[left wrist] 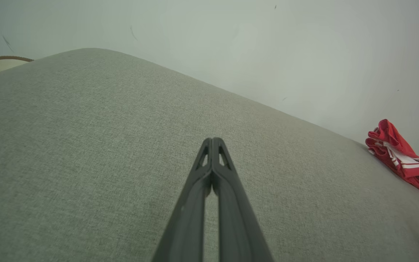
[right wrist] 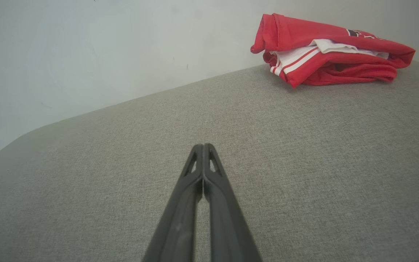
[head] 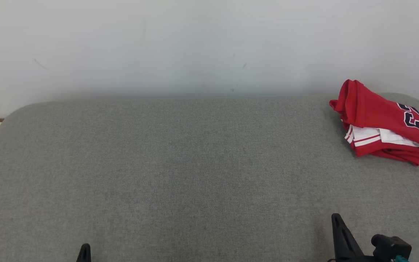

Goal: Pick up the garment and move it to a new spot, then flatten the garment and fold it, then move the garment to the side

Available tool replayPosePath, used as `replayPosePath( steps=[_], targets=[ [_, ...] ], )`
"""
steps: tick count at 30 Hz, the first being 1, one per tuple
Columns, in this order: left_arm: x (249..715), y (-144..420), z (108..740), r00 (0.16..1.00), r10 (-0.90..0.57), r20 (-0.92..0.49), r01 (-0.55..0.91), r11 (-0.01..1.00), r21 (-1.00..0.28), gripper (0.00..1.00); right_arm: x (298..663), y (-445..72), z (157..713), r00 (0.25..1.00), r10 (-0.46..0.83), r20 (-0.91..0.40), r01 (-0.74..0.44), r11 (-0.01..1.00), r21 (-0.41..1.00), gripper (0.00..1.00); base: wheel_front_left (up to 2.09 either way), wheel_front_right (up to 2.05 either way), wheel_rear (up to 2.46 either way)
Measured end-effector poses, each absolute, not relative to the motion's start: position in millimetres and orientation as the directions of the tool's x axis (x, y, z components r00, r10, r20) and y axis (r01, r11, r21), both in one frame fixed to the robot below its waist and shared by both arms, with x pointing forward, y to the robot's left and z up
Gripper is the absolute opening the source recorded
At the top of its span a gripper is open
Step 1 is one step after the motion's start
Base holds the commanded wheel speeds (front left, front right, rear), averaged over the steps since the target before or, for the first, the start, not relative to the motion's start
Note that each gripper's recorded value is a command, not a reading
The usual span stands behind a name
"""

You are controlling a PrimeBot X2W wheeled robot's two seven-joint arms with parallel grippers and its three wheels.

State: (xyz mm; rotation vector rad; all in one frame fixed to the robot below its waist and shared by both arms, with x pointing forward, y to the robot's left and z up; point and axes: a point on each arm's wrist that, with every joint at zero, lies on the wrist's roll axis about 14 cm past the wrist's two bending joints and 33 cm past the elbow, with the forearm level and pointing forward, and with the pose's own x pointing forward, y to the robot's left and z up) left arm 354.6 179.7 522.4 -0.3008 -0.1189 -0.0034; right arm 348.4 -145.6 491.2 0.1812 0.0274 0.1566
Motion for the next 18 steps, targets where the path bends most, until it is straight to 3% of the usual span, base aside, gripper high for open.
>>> replayPosePath(
  steps=[18],
  targets=[
    [366.8,189.2,515.2,0.996,0.057,0.063,-0.011,0.825,-0.565,0.00,368.6,-162.8,492.0,0.994,0.101,-0.040,-0.069,0.874,0.481,0.00,0.00,0.00,0.00]
  ],
)
